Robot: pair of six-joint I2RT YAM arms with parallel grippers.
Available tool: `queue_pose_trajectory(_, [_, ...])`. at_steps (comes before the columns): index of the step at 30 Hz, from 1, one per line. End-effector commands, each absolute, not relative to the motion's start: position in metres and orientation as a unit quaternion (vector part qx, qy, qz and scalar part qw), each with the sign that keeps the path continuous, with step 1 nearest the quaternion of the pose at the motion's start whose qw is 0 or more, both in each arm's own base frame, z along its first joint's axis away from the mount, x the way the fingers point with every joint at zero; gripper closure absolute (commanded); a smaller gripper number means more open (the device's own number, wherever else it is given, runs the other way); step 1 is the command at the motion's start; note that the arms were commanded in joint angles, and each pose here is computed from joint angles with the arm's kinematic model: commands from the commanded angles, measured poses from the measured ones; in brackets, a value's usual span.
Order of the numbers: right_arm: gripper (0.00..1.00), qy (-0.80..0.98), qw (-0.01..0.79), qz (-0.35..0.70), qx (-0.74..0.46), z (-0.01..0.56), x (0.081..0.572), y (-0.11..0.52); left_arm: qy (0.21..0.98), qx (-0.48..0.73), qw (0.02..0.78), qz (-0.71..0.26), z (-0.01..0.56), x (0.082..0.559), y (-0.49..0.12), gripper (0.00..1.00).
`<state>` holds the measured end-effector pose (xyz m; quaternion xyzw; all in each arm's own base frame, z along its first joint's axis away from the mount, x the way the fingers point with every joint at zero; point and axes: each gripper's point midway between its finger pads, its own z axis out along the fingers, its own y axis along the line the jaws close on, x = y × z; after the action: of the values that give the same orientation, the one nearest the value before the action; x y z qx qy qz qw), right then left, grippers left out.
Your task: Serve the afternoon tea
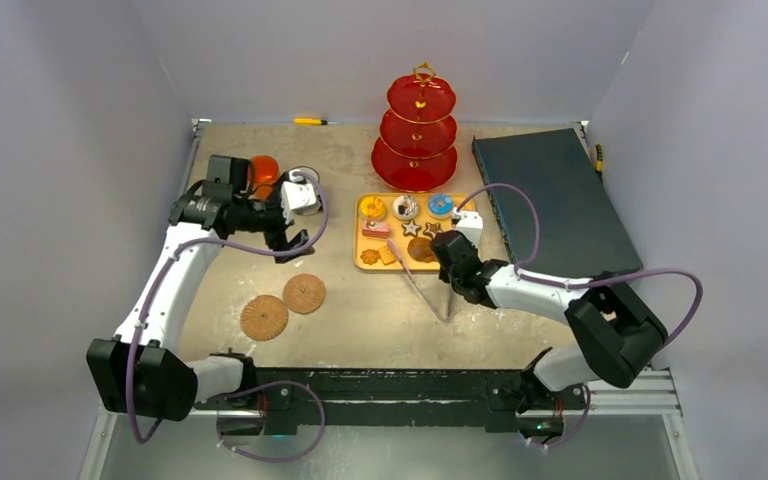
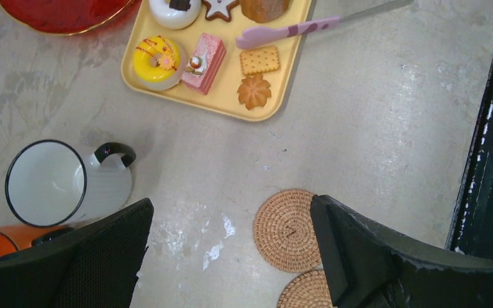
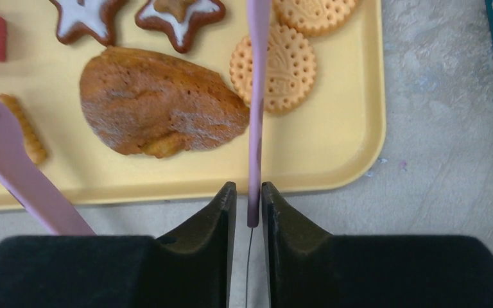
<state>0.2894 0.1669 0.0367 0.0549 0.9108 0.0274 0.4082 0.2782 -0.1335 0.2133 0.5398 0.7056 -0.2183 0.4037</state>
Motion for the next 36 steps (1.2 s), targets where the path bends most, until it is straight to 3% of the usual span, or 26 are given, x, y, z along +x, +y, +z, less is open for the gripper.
queue_pose_trajectory(1, [0.81, 0.893, 0.446, 0.025, 0.060, 0.063, 0.308, 0.173, 0.644, 0.581, 0.440, -0.234, 0.237, 0.283, -0.153, 0.08])
queue_pose_trajectory(11, [1.00, 0.881, 0.470, 0.049, 0.007, 0.093, 0.304, 0.184, 0.548, 0.719, 0.375, -0.206, 0.206, 0.253, -0.190, 0.12])
queue_pose_trajectory(25, [1.00, 0.871, 0.470, 0.065, -0.131, 0.160, 0.303, 0.235, 0.395, 0.833, 0.366, -0.126, 0.197, 0.247, -0.232, 0.21])
queue_pose_trajectory(32, [1.00, 0.860, 0.468, 0.075, -0.188, 0.202, 0.294, 0.253, 0.373, 0.860, 0.337, -0.087, 0.190, 0.247, -0.231, 0.39])
queue_pose_trajectory(36, [1.00, 0.854, 0.464, 0.070, -0.226, 0.211, 0.286, 0.263, 0.378, 0.858, 0.340, -0.078, 0.194, 0.251, -0.232, 0.62])
